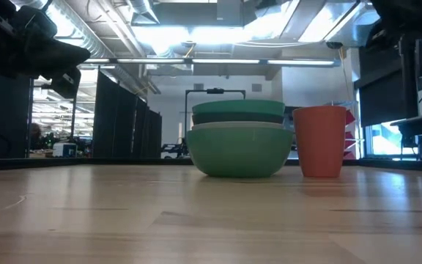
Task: Nest bowls inside each other
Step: Return to Home Position
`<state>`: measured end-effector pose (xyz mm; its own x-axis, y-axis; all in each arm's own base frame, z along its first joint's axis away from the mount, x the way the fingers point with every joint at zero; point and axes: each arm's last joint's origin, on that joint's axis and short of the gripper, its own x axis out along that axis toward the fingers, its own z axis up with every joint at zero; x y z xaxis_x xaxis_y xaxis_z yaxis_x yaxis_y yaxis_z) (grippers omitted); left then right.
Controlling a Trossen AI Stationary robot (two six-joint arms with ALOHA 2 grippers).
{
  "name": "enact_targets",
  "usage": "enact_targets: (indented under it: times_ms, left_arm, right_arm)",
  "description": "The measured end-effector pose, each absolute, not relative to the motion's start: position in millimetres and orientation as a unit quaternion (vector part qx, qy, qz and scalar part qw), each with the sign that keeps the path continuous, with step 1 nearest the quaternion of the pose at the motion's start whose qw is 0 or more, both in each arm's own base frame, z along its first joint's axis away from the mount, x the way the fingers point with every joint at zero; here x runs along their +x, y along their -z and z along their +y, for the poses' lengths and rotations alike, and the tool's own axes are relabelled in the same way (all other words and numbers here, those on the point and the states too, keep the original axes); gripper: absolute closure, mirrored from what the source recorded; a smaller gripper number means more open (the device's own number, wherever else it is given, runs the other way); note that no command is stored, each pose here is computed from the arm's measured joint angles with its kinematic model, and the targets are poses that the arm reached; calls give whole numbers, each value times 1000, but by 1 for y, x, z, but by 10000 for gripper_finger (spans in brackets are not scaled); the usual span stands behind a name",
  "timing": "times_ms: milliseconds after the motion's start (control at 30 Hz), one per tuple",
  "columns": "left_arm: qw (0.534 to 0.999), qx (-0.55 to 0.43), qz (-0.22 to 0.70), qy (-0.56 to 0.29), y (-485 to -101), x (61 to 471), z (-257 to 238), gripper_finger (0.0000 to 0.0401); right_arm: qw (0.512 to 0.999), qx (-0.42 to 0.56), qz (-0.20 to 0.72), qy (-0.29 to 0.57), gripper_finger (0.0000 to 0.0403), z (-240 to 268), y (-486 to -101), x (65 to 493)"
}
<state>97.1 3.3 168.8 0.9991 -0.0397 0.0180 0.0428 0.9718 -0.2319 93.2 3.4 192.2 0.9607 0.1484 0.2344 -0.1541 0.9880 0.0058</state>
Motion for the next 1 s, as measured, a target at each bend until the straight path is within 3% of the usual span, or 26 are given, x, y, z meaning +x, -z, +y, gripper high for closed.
enact_targets:
  times_ms: [267,467,1000]
  left_arm:
    - [993,-117,-7,21,-169,97,3,401]
    - [993,-117,-7,21,-169,97,3,401]
    - [993,-117,-7,21,-169,97,3,401]
  right_arm:
    - [996,12,-19,-82,402,4,-169,97]
    - [999,-19,-15,-38,402,1,-168,97]
    - [999,-14,-3,-29,402,1,-166,99]
